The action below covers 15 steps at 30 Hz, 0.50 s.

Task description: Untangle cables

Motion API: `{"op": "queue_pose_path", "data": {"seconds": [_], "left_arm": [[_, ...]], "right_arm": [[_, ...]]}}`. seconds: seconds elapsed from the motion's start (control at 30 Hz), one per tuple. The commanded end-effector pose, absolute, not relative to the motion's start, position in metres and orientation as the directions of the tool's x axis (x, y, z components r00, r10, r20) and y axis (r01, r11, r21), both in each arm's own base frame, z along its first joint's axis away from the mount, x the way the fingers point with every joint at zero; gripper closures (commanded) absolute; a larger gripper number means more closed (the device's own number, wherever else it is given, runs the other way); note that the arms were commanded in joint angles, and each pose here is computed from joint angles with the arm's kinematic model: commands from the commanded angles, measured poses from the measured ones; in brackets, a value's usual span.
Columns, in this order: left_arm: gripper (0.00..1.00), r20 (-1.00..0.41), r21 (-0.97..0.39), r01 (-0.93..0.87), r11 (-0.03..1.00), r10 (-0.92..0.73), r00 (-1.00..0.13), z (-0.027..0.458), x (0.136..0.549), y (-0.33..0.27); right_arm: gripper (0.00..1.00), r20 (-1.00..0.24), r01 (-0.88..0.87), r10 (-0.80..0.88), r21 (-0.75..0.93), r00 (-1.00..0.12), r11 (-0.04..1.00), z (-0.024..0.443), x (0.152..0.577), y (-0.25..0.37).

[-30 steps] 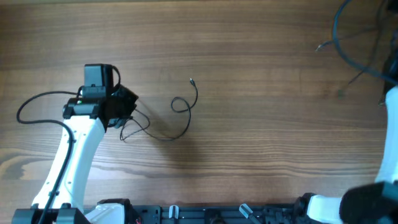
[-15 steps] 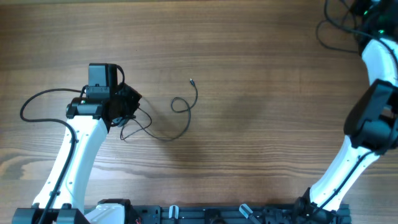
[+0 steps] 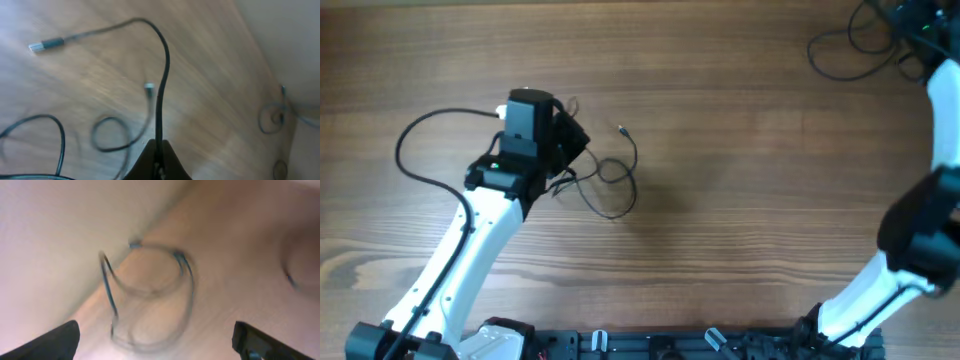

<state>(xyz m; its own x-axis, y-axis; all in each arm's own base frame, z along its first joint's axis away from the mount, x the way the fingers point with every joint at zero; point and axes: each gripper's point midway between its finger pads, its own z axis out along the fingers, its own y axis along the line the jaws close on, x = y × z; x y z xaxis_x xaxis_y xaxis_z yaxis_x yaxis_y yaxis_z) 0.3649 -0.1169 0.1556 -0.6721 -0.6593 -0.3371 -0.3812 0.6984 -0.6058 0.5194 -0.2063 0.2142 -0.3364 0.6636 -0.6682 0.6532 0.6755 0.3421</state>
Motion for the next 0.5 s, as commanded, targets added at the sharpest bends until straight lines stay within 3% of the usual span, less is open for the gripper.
{"op": "queue_pose_path", "data": {"seconds": [0.0, 0.1, 0.17, 0.23, 0.27, 0.3, 0.37, 0.4, 0.43, 0.47], "left_arm": [[0.96, -0.353, -0.627, -0.302, 0.718, -0.607, -0.712, 0.161, 0.360, -0.152], [0.96, -0.358, -0.608, -0.283, 0.742, -0.574, -0.736, 0.155, 0.355, -0.166], [0.96, -0.350, -0.600, -0.275, 0.752, -0.555, -0.755, 0.149, 0.351, -0.175], [0.96, -0.356, -0.610, -0.251, 0.751, -0.543, -0.760, 0.149, 0.354, -0.185], [0.96, -0.363, -0.627, -0.227, 0.745, -0.537, -0.762, 0.152, 0.356, -0.192], [0.95, -0.368, -0.660, -0.182, 0.729, -0.525, -0.767, 0.159, 0.359, -0.204], [0.84, -0.376, -0.700, -0.115, 0.705, -0.501, -0.779, 0.170, 0.358, -0.223], [0.61, -0.390, -0.689, -0.107, 0.717, -0.491, -0.779, 0.169, 0.357, -0.223], [0.27, -0.452, -0.639, -0.075, 0.765, -0.452, -0.769, 0.167, 0.361, -0.214], [0.00, -0.489, -0.600, -0.080, 0.796, -0.444, -0.751, 0.166, 0.367, -0.199]], "right_arm": [[0.00, -0.452, 0.826, 0.846, 0.334, -0.283, 0.455, 0.183, 0.465, -0.191], [0.00, -0.267, 0.911, 0.909, 0.174, -0.320, 0.373, 0.141, 0.410, -0.169], [0.00, -0.150, 0.866, 0.869, 0.107, -0.471, 0.488, 0.120, 0.389, -0.139], [0.00, -0.038, 0.694, 0.707, 0.161, -0.706, 0.701, 0.098, 0.386, -0.085], [0.00, -0.007, 0.609, 0.626, 0.221, -0.780, 0.761, 0.092, 0.388, -0.060], [0.00, 0.026, 0.521, 0.541, 0.312, -0.841, 0.795, 0.084, 0.390, -0.026], [0.00, 0.060, 0.375, 0.397, 0.483, -0.916, 0.791, 0.073, 0.389, 0.037], [0.00, 0.069, 0.315, 0.333, 0.547, -0.940, 0.775, 0.066, 0.385, 0.070], [0.00, 0.073, 0.272, 0.280, 0.559, -0.957, 0.783, 0.058, 0.378, 0.092], [0.00, 0.071, 0.227, 0.226, 0.558, -0.971, 0.798, 0.054, 0.371, 0.106]]}}
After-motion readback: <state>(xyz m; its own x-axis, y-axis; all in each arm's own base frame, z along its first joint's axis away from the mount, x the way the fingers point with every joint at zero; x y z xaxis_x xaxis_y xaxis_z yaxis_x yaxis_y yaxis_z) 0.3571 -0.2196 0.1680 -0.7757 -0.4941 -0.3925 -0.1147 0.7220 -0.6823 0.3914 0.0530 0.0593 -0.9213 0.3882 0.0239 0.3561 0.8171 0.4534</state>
